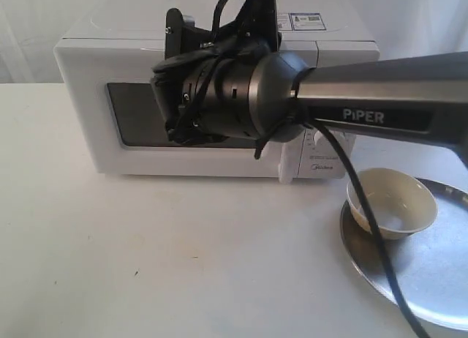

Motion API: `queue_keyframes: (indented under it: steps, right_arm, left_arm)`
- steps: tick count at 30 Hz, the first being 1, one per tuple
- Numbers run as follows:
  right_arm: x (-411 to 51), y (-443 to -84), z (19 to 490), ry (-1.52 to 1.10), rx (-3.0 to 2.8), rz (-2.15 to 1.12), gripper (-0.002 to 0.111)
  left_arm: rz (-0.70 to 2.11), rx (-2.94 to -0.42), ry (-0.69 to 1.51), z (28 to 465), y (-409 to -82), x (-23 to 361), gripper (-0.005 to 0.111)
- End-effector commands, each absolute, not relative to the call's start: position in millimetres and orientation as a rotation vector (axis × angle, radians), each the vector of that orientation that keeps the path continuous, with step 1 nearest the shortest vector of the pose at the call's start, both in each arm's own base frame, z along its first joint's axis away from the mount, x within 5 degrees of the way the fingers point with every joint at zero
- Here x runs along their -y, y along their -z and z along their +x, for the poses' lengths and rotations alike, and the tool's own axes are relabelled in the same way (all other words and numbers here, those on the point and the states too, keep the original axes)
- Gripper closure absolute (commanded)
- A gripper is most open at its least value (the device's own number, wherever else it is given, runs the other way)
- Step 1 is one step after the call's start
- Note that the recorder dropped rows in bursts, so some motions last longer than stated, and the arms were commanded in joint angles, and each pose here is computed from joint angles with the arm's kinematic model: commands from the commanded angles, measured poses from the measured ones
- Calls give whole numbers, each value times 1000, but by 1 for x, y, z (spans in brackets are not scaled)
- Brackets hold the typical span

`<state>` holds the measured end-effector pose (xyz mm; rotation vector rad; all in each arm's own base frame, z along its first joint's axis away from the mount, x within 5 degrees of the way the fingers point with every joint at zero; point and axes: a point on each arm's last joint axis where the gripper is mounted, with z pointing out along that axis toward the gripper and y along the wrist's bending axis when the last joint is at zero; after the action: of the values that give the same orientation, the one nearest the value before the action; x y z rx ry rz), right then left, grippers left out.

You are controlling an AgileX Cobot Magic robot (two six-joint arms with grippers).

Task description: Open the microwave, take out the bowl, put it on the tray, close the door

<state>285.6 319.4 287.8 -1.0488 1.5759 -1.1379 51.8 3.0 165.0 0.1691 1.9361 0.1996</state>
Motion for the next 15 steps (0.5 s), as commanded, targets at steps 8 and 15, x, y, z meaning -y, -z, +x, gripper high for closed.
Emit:
queue_keyframes:
  steps: [8,15]
  right_arm:
    - [-247,-391,226,747,-1783,-777,108]
    - [-197,-440,193,503,-1851,-642,108]
  left_arm:
    - [168,-1929,-193,52,-166,-3,107]
    - [168,-1929,-193,52,-166,-3,107]
